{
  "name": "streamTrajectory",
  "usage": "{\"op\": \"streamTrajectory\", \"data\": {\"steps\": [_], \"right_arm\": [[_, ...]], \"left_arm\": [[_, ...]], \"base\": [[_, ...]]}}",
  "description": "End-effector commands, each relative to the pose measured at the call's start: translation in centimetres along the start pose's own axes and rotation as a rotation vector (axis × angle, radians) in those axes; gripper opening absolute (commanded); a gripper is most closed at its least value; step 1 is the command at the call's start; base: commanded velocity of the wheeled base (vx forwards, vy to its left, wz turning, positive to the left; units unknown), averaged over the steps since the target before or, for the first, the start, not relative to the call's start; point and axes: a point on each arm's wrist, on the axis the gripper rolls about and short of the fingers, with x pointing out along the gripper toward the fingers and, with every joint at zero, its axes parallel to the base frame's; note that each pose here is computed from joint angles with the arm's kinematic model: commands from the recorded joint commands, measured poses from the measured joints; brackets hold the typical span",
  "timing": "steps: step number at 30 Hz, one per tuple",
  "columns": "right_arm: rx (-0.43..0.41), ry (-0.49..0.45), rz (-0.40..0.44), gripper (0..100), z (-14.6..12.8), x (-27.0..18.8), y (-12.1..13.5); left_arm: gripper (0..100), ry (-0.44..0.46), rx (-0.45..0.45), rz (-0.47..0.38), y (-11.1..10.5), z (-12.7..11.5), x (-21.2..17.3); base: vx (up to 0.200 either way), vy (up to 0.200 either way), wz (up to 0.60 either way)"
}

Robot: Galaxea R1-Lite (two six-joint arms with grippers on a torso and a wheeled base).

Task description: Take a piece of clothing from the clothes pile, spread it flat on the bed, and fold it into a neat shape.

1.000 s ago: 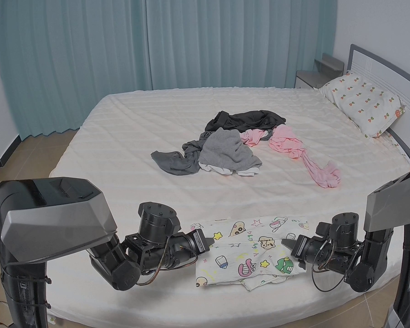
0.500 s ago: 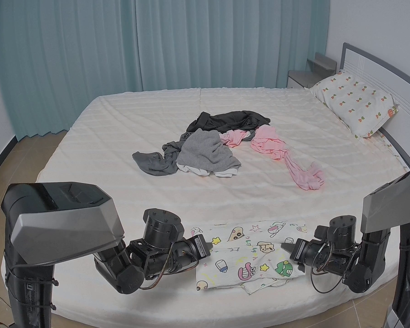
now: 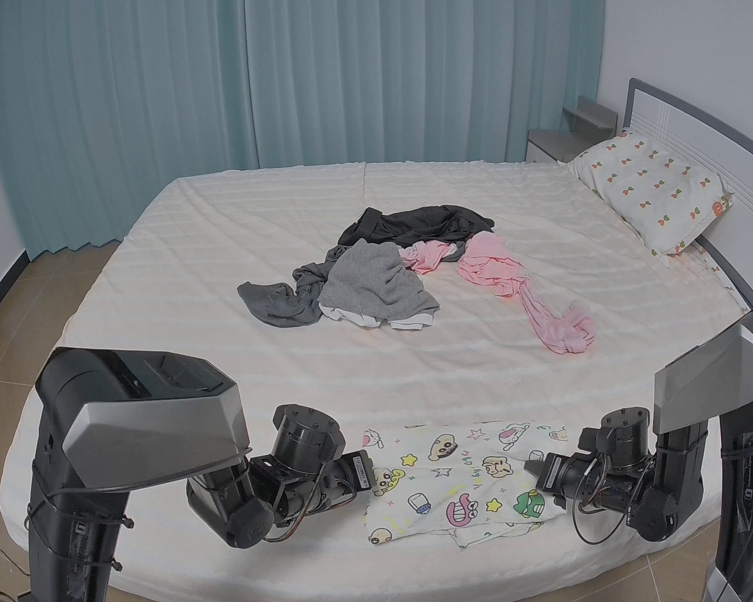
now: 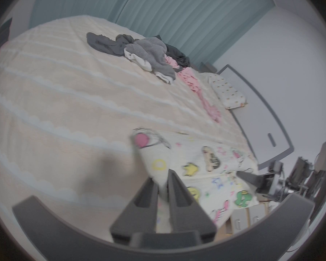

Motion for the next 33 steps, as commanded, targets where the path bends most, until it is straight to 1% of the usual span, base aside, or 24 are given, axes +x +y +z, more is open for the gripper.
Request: {"op": "streamTrajectory", "data": {"steps": [1, 3, 4, 5, 7, 9, 10, 11, 13, 17, 19, 22, 26, 27, 30, 32, 33], "right_arm": [[-0.011, 0.037, -0.009, 100, -0.8, 0.0, -0.4], [-0.039, 0.042, -0.019, 100, -0.8, 0.0, -0.7], [-0.039, 0.042, -0.019, 100, -0.8, 0.0, -0.7], [-0.062, 0.043, -0.040, 100, -0.7, -0.3, -1.3], [-0.095, 0.044, -0.056, 100, -0.6, -0.6, -1.7], [-0.103, 0.039, -0.061, 100, -0.5, -0.7, -1.9], [-0.135, 0.011, -0.078, 100, 0.2, -1.1, -2.6], [-0.138, 0.005, -0.079, 100, 0.3, -1.2, -2.6], [-0.151, -0.044, -0.080, 100, 1.4, -1.7, -2.7], [-0.167, -0.130, -0.064, 100, 3.2, -2.7, -2.0], [-0.170, -0.169, -0.053, 100, 4.0, -3.1, -1.6], [-0.174, -0.197, -0.044, 100, 4.5, -3.5, -1.3], [-0.192, -0.329, 0.012, 100, 6.9, -5.9, 0.5], [-0.195, -0.334, 0.014, 100, 7.0, -6.0, 0.6], [-0.216, -0.449, 0.065, 100, 8.7, -9.1, 2.3], [-0.221, -0.499, 0.085, 100, 9.3, -11.0, 3.0], [-0.225, -0.513, 0.090, 100, 9.4, -11.9, 3.3]], "left_arm": [[100, 0.015, 0.007, 0.000, 0.2, -0.6, 0.5], [100, 0.016, 0.007, 0.001, 0.2, -0.7, 0.6], [100, 0.016, 0.007, 0.001, 0.2, -0.7, 0.6], [100, 0.015, 0.007, 0.007, 0.3, -0.7, 0.5], [100, 0.013, 0.009, 0.011, 0.3, -0.8, 0.5], [100, 0.013, 0.009, 0.011, 0.3, -0.7, 0.4], [100, 0.013, 0.008, 0.009, 0.5, -0.8, 0.2], [100, 0.010, 0.007, 0.008, 0.5, -0.8, 0.1], [100, -0.012, 0.001, -0.018, 0.5, -0.7, -0.2], [100, -0.071, -0.010, -0.070, 0.4, -0.2, -0.4], [100, -0.097, -0.018, -0.081, 0.6, 0.2, -0.6], [100, -0.131, -0.027, -0.087, 0.8, 0.9, -0.8], [100, -0.244, -0.048, -0.124, 0.5, 4.1, -4.2], [100, -0.248, -0.049, -0.123, 0.6, 4.2, -4.3], [100, -0.390, -0.054, -0.140, 0.6, 8.1, -8.9], [100, -0.452, -0.050, -0.154, 0.3, 9.4, -11.8], [100, -0.469, -0.046, -0.159, 0.2, 9.6, -13.1]], "base": [[0.000, 0.000, 0.00], [0.000, 0.000, 0.00], [0.000, 0.000, 0.00], [0.000, 0.000, 0.00], [0.000, 0.000, 0.00], [0.000, 0.000, 0.00], [0.000, 0.000, 0.00], [0.000, 0.000, 0.00], [0.000, 0.000, 0.00], [0.000, 0.000, 0.00], [0.000, 0.000, 0.00], [0.000, 0.000, 0.00], [0.000, 0.000, 0.00], [0.000, 0.000, 0.00], [0.000, 0.000, 0.00], [0.000, 0.000, 0.00], [0.000, 0.000, 0.00]]}}
